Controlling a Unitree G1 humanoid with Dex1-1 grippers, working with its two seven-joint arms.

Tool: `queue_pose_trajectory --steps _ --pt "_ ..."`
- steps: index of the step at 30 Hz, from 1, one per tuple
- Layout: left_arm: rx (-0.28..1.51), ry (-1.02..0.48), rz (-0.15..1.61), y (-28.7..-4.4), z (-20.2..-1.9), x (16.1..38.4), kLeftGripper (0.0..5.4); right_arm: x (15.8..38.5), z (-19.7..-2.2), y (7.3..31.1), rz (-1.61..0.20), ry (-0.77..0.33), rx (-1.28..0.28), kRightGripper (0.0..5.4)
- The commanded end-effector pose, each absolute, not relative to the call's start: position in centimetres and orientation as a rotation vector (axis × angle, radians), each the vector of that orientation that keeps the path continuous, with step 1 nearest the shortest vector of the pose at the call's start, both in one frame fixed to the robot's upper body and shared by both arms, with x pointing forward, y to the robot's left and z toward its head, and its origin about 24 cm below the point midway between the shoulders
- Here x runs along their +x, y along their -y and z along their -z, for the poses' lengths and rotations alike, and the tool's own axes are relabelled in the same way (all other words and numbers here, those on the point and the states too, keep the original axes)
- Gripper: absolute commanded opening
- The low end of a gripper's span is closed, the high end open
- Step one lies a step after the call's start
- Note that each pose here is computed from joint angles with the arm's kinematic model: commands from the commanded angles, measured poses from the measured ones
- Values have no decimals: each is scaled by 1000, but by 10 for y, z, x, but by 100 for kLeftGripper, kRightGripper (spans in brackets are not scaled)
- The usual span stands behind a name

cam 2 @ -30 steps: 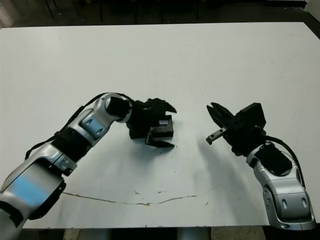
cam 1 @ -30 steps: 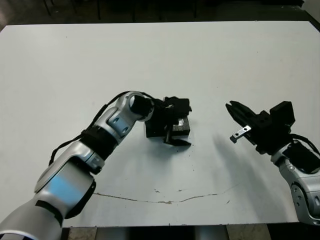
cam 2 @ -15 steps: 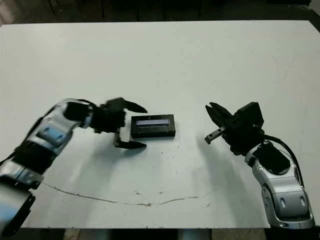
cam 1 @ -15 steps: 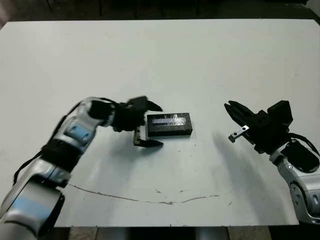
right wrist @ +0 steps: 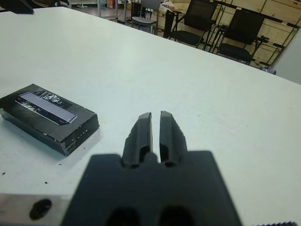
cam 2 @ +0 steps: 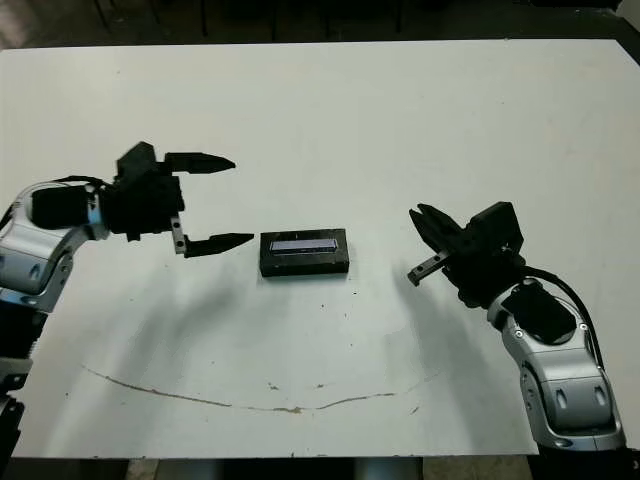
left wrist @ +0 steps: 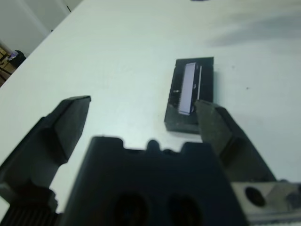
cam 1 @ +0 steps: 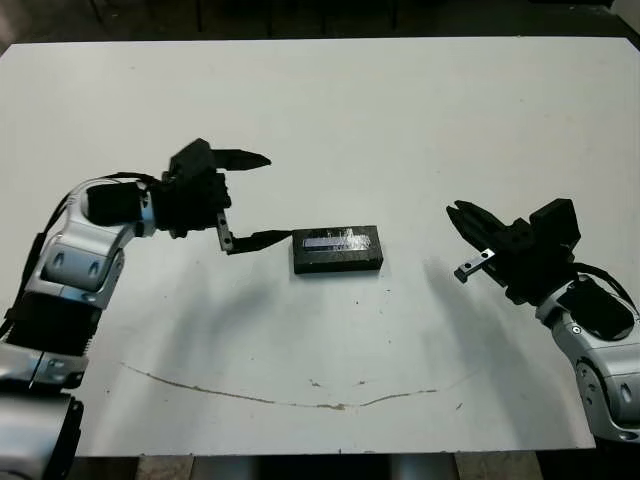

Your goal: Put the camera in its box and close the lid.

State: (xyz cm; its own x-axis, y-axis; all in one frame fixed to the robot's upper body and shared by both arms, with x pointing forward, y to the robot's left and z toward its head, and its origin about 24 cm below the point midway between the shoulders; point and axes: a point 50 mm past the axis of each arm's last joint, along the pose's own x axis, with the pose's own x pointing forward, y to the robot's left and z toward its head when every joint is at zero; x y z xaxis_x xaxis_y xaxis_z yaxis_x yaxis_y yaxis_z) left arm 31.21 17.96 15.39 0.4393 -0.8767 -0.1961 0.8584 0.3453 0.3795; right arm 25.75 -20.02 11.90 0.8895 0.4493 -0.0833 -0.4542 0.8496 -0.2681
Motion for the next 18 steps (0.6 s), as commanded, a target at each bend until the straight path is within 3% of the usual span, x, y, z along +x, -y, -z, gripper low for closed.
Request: queue_pose_trajectory --steps 1,7,12,18 --pt "269 93 997 -186 -149 306 539 258 -115 204 -473 -32 -291 0" --pt "27 267 592 -147 -140 289 479 260 -116 203 -470 -23 -299 0" --pt "-27 267 522 -110 -137 276 385 261 -115 202 -467 -18 -295 0" --pt "-35 141 520 -79 -120 274 270 260 -115 200 -456 -19 -302 0"
